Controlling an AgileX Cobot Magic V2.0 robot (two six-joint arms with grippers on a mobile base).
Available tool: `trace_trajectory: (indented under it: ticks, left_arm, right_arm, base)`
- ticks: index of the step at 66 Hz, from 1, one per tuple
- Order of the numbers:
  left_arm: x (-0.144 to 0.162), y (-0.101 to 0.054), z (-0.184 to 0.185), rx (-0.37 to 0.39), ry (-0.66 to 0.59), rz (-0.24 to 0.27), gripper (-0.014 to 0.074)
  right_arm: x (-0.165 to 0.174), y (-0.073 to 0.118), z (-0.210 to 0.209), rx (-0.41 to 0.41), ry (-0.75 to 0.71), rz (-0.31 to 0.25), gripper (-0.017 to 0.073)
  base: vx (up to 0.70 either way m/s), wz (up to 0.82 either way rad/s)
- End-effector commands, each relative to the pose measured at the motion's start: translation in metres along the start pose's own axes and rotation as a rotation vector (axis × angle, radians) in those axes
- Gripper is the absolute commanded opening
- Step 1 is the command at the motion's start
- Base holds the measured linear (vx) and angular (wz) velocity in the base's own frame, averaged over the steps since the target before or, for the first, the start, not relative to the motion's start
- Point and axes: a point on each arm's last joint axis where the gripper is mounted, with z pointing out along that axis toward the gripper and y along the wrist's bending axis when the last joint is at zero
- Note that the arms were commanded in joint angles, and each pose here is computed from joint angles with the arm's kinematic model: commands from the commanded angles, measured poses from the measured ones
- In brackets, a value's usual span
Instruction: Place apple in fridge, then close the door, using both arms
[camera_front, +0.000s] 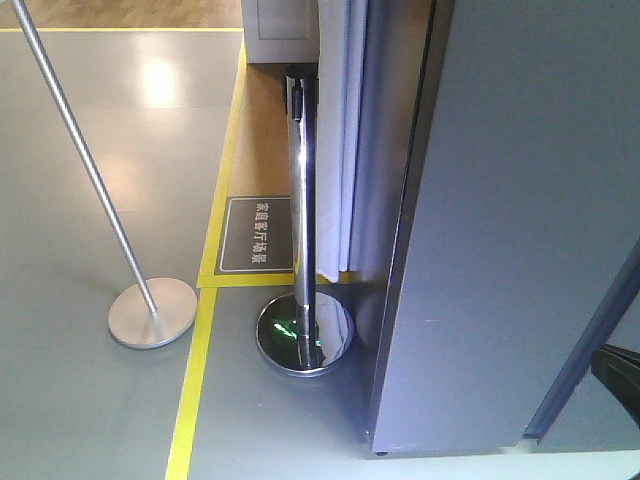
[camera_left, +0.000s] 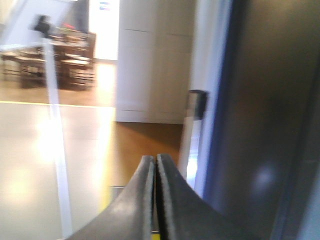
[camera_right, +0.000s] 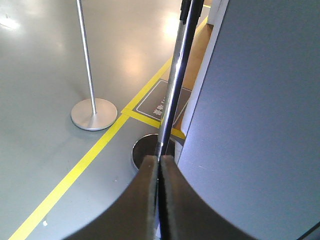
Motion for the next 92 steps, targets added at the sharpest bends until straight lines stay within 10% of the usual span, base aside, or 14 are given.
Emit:
trace_trajectory:
  ticks: [1,14,92]
  left_arm:
    - [-0.009,0.002,-0.005,-0.042,-0.064,0.019,-0.0008]
    - [-0.002,0.005,-0.016,-0.113,-0.032,0.077,-0.0008]
    - [0.003,0.008,-0.016,-0.146,0.019,0.016,-0.0008]
  right_arm:
    - [-0.011,-0.003,-0.003,0.031,-0.060,0.014,-0.0003]
    - [-0.011,-0.003,-0.003,0.028,-0.058,0.015,-0.0003]
    - [-0.011,-0.002,-0.003,0.021,-0.054,0.016,-0.0003]
  base:
    - [0.00,0.00]
    - [0.00,0.00]
    - [0.00,0.00]
